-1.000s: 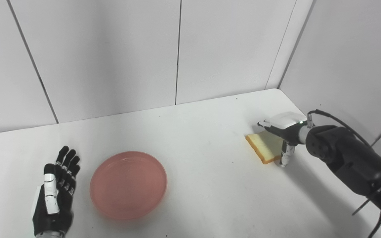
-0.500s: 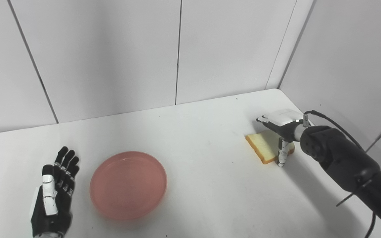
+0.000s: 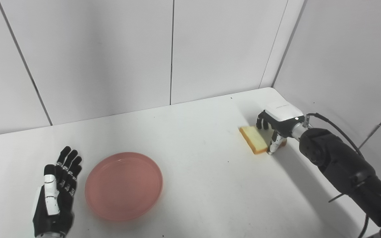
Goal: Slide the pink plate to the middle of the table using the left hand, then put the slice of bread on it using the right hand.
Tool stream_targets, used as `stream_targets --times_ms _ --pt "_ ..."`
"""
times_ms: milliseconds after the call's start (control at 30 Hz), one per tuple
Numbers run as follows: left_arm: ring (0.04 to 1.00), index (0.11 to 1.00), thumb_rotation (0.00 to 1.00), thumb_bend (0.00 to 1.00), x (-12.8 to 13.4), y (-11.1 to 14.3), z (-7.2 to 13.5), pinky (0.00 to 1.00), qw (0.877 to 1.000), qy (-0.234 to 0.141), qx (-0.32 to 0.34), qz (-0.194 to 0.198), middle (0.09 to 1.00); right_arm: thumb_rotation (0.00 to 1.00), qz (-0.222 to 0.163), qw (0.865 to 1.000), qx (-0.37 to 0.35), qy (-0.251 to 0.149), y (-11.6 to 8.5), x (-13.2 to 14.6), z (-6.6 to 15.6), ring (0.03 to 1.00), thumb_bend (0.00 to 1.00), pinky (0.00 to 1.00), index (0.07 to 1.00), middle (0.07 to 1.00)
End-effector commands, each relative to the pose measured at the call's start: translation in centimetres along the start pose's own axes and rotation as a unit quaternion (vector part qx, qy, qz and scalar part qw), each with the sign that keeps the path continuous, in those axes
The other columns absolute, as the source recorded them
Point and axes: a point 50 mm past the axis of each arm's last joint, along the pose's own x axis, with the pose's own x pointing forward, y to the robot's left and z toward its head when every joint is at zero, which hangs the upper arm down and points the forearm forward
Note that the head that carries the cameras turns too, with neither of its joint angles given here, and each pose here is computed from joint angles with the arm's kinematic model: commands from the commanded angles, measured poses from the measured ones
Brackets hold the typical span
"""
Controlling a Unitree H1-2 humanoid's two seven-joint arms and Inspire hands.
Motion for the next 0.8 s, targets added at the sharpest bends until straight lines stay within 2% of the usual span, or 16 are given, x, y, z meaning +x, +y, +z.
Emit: stream_targets --times_ms 0,167,333,367,467,633,767 --pt "0.943 0.892 0.99 0.71 0.5 -0.5 1.2 0.98 1.0 -0.027 -0.004 -0.009 0.936 0.0 -0.038 0.999 -0.006 -0.01 -1.9 0.2 -0.4 0.399 0.53 0.3 0.512 0.454" --pt "0.946 0.887 1.0 0.7 0.5 -0.5 1.0 0.98 1.0 -0.028 -0.001 -0.011 0.933 0.0 -0.052 0.999 -0.003 -0.016 -2.2 0.1 -0.3 0.403 0.52 0.31 0.521 0.448" --pt "0.937 0.884 0.99 0.71 0.5 -0.5 0.7 0.97 1.0 -0.028 0.0 -0.012 0.928 0.0 -0.079 0.996 0.007 -0.035 -3.8 -0.6 0.7 0.375 0.52 0.27 0.523 0.434" --pt "0.939 0.886 0.99 0.71 0.5 -0.5 0.6 0.97 1.0 -0.028 0.0 -0.012 0.929 0.0 -0.085 0.996 0.011 -0.04 -4.2 -0.7 0.9 0.42 0.53 0.32 0.514 0.454" --pt "0.935 0.886 0.99 0.72 0.5 -0.5 0.5 0.97 1.0 -0.026 0.001 -0.013 0.928 0.0 -0.102 0.993 0.023 -0.05 -5.2 -1.1 1.5 0.469 0.53 0.37 0.499 0.481" --pt "0.937 0.893 1.0 0.71 0.5 -0.6 0.4 0.97 1.0 -0.027 0.002 -0.015 0.932 0.0 -0.116 0.991 0.031 -0.059 -6.4 -1.5 1.9 0.418 0.53 0.33 0.512 0.458" --pt "0.939 0.894 1.0 0.7 0.5 -0.6 0.2 0.97 1.0 -0.027 0.0 -0.014 0.931 0.0 -0.115 0.991 0.039 -0.059 -7.2 -1.7 2.0 0.469 0.53 0.39 0.497 0.482"
